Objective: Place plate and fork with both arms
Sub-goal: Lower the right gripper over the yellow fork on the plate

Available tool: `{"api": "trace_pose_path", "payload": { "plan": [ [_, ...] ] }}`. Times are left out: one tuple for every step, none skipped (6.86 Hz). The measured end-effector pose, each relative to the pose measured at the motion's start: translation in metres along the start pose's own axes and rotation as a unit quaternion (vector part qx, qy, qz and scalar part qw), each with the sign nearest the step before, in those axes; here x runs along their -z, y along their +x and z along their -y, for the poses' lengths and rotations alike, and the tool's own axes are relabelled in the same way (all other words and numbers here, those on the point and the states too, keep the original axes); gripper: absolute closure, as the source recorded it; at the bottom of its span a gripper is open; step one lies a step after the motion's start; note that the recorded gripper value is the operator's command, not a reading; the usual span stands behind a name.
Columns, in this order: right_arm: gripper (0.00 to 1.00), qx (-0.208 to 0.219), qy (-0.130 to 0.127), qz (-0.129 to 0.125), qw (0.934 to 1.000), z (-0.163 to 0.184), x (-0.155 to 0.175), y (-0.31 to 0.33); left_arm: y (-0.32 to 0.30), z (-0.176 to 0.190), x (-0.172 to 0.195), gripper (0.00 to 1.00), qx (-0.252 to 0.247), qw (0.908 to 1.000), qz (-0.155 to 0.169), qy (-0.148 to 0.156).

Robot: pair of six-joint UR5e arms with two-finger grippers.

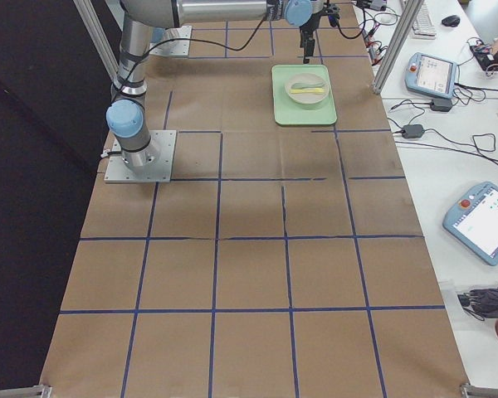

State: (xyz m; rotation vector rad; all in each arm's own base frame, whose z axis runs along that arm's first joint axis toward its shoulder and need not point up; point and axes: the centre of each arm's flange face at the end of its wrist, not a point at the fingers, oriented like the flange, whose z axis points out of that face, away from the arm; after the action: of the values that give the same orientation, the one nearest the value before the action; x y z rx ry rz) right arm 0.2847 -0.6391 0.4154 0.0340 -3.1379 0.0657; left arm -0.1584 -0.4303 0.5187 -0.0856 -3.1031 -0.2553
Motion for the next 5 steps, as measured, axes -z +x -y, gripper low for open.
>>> {"api": "trace_pose_path", "payload": {
  "plan": [
    [0.0, -0.013, -0.002, 0.001, 0.9999, 0.013, -0.023, -0.022, -0.003, 0.002, 0.0, 0.01, -0.006, 0.9999, 0.009, 0.008],
    [0.0, -0.026, -0.008, 0.002, 0.9996, 0.022, -0.046, -0.036, -0.005, 0.004, 0.0, 0.01, -0.022, 0.9995, 0.013, 0.018],
    [0.0, -0.034, -0.017, 0.0, 0.9993, 0.027, -0.07, -0.042, -0.007, 0.008, 0.0, 0.01, -0.041, 0.9985, 0.014, 0.032],
    [0.01, -0.037, -0.023, -0.003, 0.999, 0.032, -0.092, -0.046, -0.008, 0.009, -0.001, 0.0, -0.048, 0.9979, 0.013, 0.041],
    [0.01, -0.038, -0.026, -0.006, 0.9989, 0.035, -0.111, -0.049, -0.008, 0.009, -0.002, 0.0, -0.049, 0.9978, 0.012, 0.043]
  ]
}}
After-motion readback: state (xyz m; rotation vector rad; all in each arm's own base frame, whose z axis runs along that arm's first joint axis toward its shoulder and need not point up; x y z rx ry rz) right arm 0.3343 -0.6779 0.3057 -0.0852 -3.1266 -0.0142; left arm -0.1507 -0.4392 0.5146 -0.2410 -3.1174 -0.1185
